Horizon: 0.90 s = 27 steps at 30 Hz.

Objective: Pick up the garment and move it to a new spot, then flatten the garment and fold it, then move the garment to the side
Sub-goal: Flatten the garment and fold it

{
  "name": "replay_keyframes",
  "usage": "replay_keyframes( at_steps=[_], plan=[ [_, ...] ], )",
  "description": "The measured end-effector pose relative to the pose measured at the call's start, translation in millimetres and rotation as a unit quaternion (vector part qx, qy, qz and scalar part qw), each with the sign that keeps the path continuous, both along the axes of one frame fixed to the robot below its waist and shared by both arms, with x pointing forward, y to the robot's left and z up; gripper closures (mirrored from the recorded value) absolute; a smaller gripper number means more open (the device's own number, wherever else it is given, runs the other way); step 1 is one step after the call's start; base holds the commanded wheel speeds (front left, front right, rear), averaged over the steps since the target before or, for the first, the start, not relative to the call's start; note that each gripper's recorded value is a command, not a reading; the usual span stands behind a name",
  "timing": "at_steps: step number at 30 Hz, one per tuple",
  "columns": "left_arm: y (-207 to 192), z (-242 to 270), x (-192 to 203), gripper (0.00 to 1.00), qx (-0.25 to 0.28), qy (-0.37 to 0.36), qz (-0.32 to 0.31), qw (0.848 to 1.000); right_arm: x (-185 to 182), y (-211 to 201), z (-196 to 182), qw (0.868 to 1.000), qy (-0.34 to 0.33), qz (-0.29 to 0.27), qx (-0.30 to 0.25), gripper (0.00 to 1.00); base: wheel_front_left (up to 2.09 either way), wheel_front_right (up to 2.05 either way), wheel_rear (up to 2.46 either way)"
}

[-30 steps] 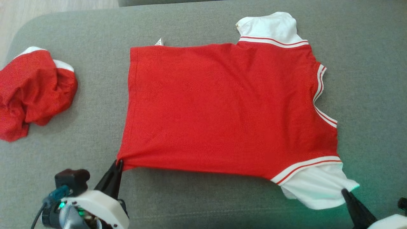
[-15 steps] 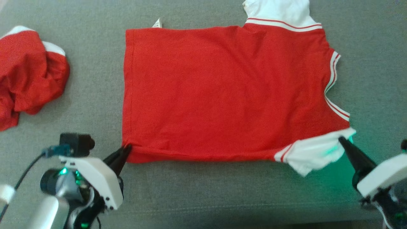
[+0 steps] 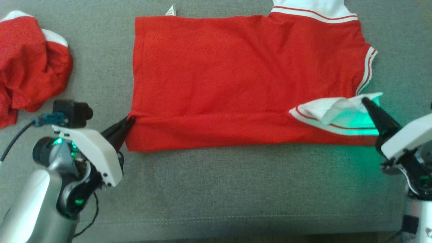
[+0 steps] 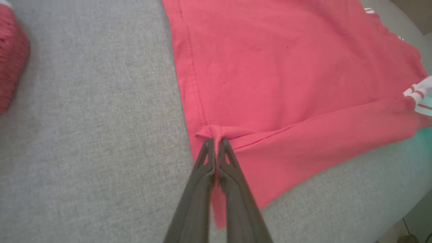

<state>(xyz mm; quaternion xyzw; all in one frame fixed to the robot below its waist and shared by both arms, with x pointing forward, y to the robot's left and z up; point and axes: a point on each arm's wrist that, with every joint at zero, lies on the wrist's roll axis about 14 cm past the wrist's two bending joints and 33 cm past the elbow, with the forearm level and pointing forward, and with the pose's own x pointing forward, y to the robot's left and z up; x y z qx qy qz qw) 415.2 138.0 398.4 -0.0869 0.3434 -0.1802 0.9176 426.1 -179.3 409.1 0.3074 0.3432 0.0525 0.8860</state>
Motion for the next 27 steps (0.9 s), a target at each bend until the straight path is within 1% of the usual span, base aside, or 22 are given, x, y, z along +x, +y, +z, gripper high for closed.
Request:
replay_keyframes(
  at_steps=[3, 4, 5, 6, 7, 9, 12, 14, 16, 18, 19, 21, 23, 26, 27],
  plan=[
    [1.1, -1.2, 9.2, 1.00, 0.004, -0.010, 0.000, 1.000, 11.5, -0.9, 1.6, 1.000, -0.016, -0.010, 0.001, 1.00, 0.00, 0.00, 0.00],
    [1.0, -0.9, 13.1, 1.00, 0.002, -0.016, 0.002, 1.000, 15.4, -1.5, 3.0, 1.000, -0.024, -0.015, 0.001, 0.78, 0.00, 0.00, 0.00],
    [0.2, -0.8, 16.3, 0.98, -0.001, -0.020, 0.004, 1.000, 18.5, -1.8, 3.9, 0.999, -0.031, -0.019, 0.002, 0.30, 0.00, 0.00, 0.00],
    [-1.6, -0.7, 19.0, 0.64, -0.004, -0.025, 0.004, 1.000, 21.4, -2.1, 5.4, 0.999, -0.039, -0.023, 0.001, 0.00, 0.00, 0.00, 0.00],
    [-3.1, 0.7, 22.4, 0.00, -0.011, -0.034, 0.009, 0.999, 24.1, -1.9, 7.7, 0.998, -0.050, -0.028, 0.000, 0.00, 0.00, 0.00, 0.00],
    [-6.4, -0.1, 24.9, 0.00, -0.019, -0.043, 0.015, 0.999, 28.5, -2.0, 13.3, 0.996, -0.076, -0.038, -0.003, 0.00, 0.00, 0.00, 0.00],
    [-6.6, 6.2, 32.7, 0.00, -0.031, -0.081, 0.036, 0.996, 37.6, -3.5, 33.3, 0.989, -0.138, -0.051, -0.033, 0.00, 0.00, 0.00, 0.00],
    [-4.9, 14.9, 39.7, 0.00, -0.031, -0.120, 0.054, 0.991, 38.8, -0.5, 46.2, 0.980, -0.181, -0.049, -0.068, 0.00, 0.00, 0.00, 0.00],
    [-0.9, 24.2, 45.4, 0.00, -0.034, -0.157, 0.079, 0.984, 34.8, 2.9, 53.5, 0.972, -0.213, -0.049, -0.090, 0.00, 0.00, 0.00, 0.00],
    [4.3, 33.5, 48.9, 0.00, -0.031, -0.192, 0.101, 0.976, 27.3, 3.9, 55.5, 0.965, -0.232, -0.047, -0.115, 0.00, 0.00, 0.00, 0.00],
    [4.3, 33.5, 48.9, 0.00, -0.031, -0.192, 0.101, 0.976, 27.3, 3.9, 55.5, 0.965, -0.232, -0.047, -0.115, 0.00, 0.00, 0.00, 0.00],
    [10.0, 42.7, 49.8, 0.00, -0.025, -0.225, 0.121, 0.966, 21.1, 5.1, 62.5, 0.954, -0.260, -0.042, -0.144, 0.00, 0.00, 0.00, 0.00],
    [16.8, 50.3, 47.5, 0.00, -0.021, -0.251, 0.143, 0.957, 16.6, 4.9, 72.2, 0.940, -0.290, -0.038, -0.174, 0.00, 0.00, 0.00, 0.00],
    [22.1, 56.8, 37.8, 0.00, -0.009, -0.278, 0.159, 0.947, 9.4, 6.4, 82.7, 0.925, -0.321, -0.032, -0.200, 0.00, 0.00, 0.00, 0.00],
    [23.4, 58.3, 33.7, 0.00, -0.007, -0.283, 0.164, 0.945, 5.5, 6.7, 83.2, 0.923, -0.324, -0.030, -0.206, 0.00, 0.00, 0.00, 0.00]
  ],
)
